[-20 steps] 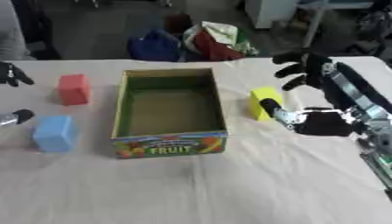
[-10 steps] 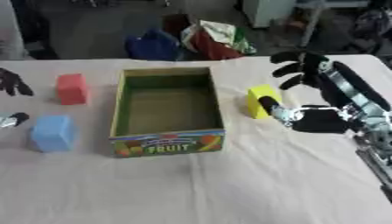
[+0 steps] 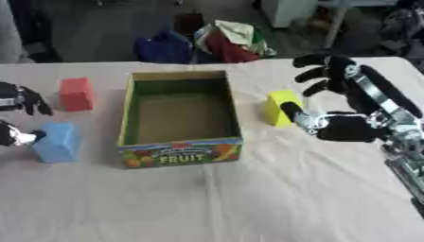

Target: Pick up objects on the table and place them in the box.

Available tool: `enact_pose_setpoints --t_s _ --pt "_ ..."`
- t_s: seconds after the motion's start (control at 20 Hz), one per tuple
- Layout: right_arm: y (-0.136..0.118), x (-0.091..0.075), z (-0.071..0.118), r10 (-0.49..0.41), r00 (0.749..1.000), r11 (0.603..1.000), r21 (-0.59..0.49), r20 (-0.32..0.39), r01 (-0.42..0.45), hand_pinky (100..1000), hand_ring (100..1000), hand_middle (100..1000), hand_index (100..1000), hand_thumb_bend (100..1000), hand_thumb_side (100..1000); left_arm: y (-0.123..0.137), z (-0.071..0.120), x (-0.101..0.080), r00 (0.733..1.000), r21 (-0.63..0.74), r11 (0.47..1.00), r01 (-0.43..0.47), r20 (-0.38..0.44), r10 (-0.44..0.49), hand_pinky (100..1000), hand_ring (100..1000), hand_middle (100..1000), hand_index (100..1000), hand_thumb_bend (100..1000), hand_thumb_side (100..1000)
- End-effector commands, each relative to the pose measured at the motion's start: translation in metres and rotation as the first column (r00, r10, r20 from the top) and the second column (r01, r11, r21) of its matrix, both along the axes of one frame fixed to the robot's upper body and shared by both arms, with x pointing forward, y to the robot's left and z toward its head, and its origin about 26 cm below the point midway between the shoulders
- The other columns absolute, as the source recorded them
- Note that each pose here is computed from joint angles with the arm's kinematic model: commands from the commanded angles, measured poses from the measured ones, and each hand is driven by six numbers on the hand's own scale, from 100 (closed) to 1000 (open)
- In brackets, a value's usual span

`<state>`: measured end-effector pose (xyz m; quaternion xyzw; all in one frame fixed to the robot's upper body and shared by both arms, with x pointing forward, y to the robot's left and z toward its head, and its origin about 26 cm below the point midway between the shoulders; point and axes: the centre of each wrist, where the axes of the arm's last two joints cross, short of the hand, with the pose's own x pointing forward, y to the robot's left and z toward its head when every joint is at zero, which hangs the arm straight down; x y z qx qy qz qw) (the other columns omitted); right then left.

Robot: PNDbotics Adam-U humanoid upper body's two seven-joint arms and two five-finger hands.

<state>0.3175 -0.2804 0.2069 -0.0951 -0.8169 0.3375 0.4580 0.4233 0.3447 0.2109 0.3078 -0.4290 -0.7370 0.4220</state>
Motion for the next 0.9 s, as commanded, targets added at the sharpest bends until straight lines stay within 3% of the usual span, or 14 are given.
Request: enact_pose_setpoints --t_s 0.05,0.55,0.75,0.9 --pt "-0.004 0.000 0.008 -0.002 1.000 1.000 -0.008 0.020 0.002 655 770 808 842 343 164 0.003 0.007 0.003 1.000 0.024 1.000 0.000 0.013 -0.001 754 726 732 833 192 502" --pt "-0.004 0.000 0.007 0.000 1.000 1.000 -0.005 0.019 0.000 654 767 802 842 333 166 0.004 -0.003 0.008 1.000 0.039 0.999 -0.009 0.027 0.008 748 720 721 825 124 491" --pt "-0.004 0.000 0.007 0.001 1.000 1.000 -0.005 0.018 -0.001 655 767 802 842 326 167 0.006 -0.002 0.008 1.000 0.019 1.000 -0.003 0.017 0.003 760 732 737 839 184 509" --pt "-0.004 0.001 0.007 0.000 1.000 1.000 -0.006 0.016 0.000 656 768 802 842 325 168 0.005 0.010 0.005 1.000 0.014 1.000 0.004 0.025 -0.005 775 747 751 850 282 527"
